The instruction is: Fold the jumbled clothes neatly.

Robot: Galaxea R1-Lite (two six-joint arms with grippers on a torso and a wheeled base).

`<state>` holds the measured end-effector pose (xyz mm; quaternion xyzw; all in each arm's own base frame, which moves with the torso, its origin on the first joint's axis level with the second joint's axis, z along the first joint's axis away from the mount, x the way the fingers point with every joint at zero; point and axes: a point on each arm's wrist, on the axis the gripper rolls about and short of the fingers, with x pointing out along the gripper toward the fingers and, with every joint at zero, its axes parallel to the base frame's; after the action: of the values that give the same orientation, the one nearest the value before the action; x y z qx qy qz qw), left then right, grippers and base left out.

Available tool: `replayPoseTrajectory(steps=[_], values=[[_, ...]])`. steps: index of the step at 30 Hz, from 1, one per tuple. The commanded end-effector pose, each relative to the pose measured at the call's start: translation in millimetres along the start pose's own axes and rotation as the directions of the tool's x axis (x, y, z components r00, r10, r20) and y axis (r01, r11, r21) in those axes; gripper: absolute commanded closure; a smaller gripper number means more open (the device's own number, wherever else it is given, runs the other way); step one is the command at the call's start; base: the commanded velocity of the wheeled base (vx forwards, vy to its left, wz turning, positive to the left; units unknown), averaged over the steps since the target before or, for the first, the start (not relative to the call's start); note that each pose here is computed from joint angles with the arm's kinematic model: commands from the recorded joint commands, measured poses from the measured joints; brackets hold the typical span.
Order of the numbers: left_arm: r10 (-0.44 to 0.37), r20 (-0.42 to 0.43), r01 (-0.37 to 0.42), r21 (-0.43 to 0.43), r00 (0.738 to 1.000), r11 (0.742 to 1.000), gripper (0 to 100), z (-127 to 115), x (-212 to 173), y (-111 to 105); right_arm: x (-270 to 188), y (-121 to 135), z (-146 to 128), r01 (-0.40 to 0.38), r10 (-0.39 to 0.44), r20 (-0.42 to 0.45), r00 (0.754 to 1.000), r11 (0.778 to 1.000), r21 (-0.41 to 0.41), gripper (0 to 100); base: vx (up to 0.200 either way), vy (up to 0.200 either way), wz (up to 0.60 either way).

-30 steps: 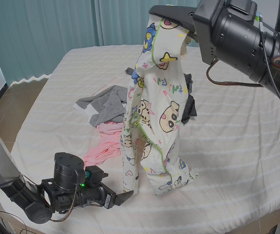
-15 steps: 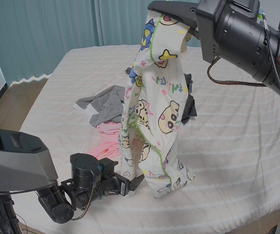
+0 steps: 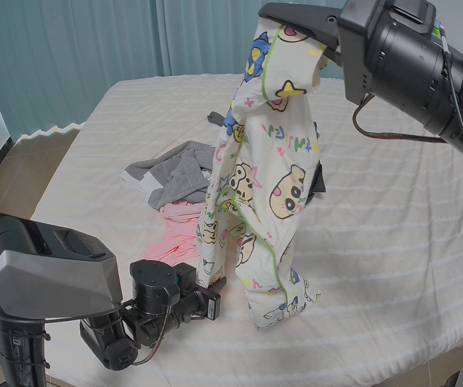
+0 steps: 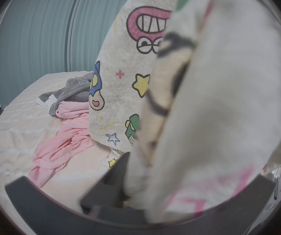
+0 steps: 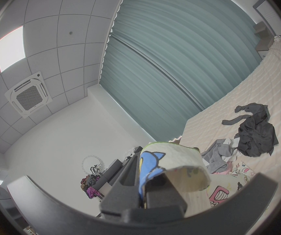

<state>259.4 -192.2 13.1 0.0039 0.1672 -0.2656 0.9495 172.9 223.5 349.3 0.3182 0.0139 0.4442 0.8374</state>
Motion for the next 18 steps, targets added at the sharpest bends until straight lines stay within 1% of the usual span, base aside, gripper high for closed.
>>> replayPoseTrajectory(steps=[1, 5, 9, 12, 13, 14, 15, 16, 17, 18], values=[[0.004, 0.005, -0.004, -0.002, 1.0, 1.0, 100, 3, -5, 1, -8, -5, 8, 0.02, -0.02, 0.021, 1.0, 1.0, -0.006, 100, 0.0, 0.0, 0.0], [0.002, 0.023, -0.002, -0.003, 1.0, 1.0, 100, 11, -17, 0, -19, -17, 11, 0.064, -0.063, 0.026, 0.998, 0.998, -0.015, 100, 0.0, 0.0, 0.0], [0.002, 0.064, -0.001, -0.011, 0.998, 1.0, 100, 27, -42, 1, -35, -36, 17, 0.141, -0.139, 0.044, 0.989, 0.99, -0.031, 100, 0.0, 0.0, 0.0], [0.059, 0.13, -0.053, -0.051, 0.99, 0.997, 100, 44, -63, 2, -53, -44, 18, 0.183, -0.181, 0.049, 0.982, 0.982, -0.037, 100, 0.0, 0.0, 0.0], [0.059, 0.13, -0.053, -0.051, 0.99, 0.997, 100, 44, -63, 2, -53, -44, 18, 0.183, -0.181, 0.049, 0.982, 0.982, -0.037, 100, 0.0, 0.0, 0.0], [0.097, 0.18, -0.085, -0.073, 0.979, 0.994, 100, 55, -76, 2, -72, -46, 15, 0.201, -0.199, 0.045, 0.979, 0.979, -0.039, 100, 0.0, 0.0, 0.0], [0.104, 0.192, -0.091, -0.077, 0.976, 0.993, 100, 58, -79, 2, -77, -46, 15, 0.203, -0.201, 0.045, 0.979, 0.978, -0.041, 100, 0.0, 0.0, 0.0], [0.118, 0.231, -0.101, -0.085, 0.966, 0.991, 100, 67, -92, 3, -90, -47, 12, 0.215, -0.213, 0.041, 0.976, 0.976, -0.045, 100, 0.0, 0.0, 0.0], [0.12, 0.234, -0.102, -0.086, 0.965, 0.991, 100, 68, -93, 3, -91, -47, 12, 0.217, -0.215, 0.041, 0.976, 0.975, -0.045, 100, 0.0, 0.0, 0.0], [0.127, 0.274, -0.104, -0.096, 0.953, 0.99, 100, 78, -103, 4, -100, -46, 11, 0.218, -0.216, 0.045, 0.975, 0.975, -0.047, 100, 0.0, 0.0, 0.0]])
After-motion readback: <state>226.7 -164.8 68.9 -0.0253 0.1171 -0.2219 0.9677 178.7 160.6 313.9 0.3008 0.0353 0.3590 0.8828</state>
